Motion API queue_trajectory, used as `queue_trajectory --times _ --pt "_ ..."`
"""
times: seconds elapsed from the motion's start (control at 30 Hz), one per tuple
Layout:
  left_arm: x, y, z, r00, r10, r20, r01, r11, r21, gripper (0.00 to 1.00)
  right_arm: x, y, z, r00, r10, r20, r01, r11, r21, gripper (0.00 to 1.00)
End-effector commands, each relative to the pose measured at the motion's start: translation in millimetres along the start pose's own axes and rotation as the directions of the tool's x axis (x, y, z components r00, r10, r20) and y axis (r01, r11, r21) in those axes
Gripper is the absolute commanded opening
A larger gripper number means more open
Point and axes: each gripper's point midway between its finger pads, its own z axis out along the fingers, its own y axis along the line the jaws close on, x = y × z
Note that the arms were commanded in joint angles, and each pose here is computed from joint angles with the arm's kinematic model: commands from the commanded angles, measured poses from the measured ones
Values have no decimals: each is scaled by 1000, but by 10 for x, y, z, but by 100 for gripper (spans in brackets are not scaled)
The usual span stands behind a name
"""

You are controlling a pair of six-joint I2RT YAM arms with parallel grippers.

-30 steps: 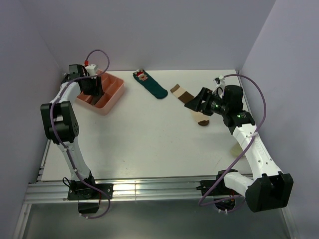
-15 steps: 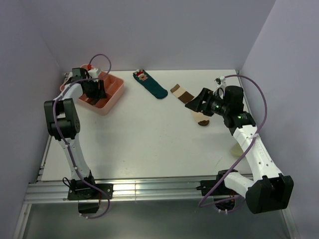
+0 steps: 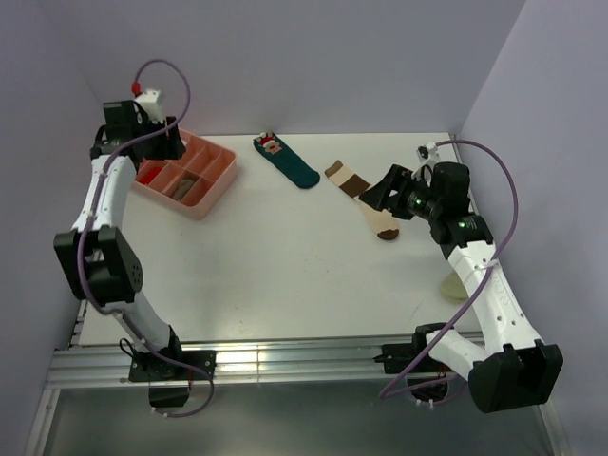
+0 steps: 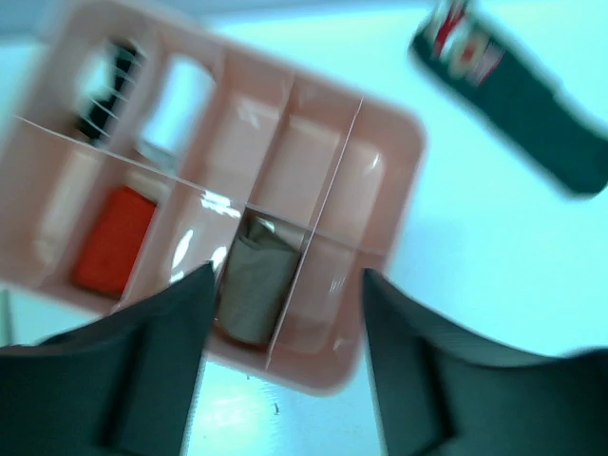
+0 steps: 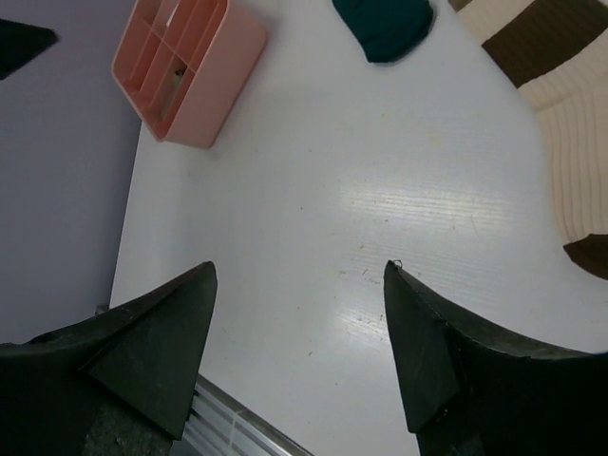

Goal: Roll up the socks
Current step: Place the sock in the storage box, then move the sock to the center of the board.

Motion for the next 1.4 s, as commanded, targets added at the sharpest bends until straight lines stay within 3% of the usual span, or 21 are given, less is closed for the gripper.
queue_trajectory --times 0.0,0.03,0.07,0.2,0.33,0.5,0.63,0.73,0.77,0.9,1.03,1.13,1.37 --pt "-678 -143 -805 975 -29 221 45 997 -68 72 -369 117 -198 987 -69 142 65 997 37 78" --pt "-772 -156 -939 961 -63 269 88 993 -81 78 -425 119 -237 981 -78 176 71 996 50 78" --pt "-913 -171 -1255 938 -58 342 103 988 -117 79 -464 102 -257 977 -74 202 62 996 65 78" --pt "-981 -180 -1886 886 -91 454 196 962 -189 82 -551 -31 -254 959 -64 276 32 993 118 77" --pt "-952 -198 -2301 843 -170 510 315 925 -212 88 -546 -271 -183 968 -51 247 -6 974 226 80" --pt "-815 -407 -2696 809 -218 545 372 909 -188 97 -348 -770 -47 988 42 151 -105 895 434 72" --pt "-656 -711 -2827 836 -182 517 278 954 -115 99 -34 -1387 -195 973 167 160 -231 711 664 74" --pt "-493 -827 -2904 852 -142 503 226 968 -110 98 262 -1835 -496 942 255 220 -326 524 787 77" --pt "-413 -810 -2856 862 -138 488 225 966 -124 97 339 -2083 -688 928 260 266 -357 420 835 77" --pt "-310 -863 -2827 877 -114 467 196 972 -130 96 535 -2498 -1076 889 284 359 -424 214 880 76" --pt "-289 -972 -2773 890 -105 444 169 980 -107 95 649 -2735 -1252 809 327 488 -540 90 837 74" --pt "-238 -1032 -2705 902 -97 420 151 984 -96 95 616 -2884 -1426 794 279 540 -565 11 825 73" --pt "-203 -1089 -2622 914 -89 395 136 986 -92 93 781 -3058 -1348 769 358 530 -558 -28 829 70"
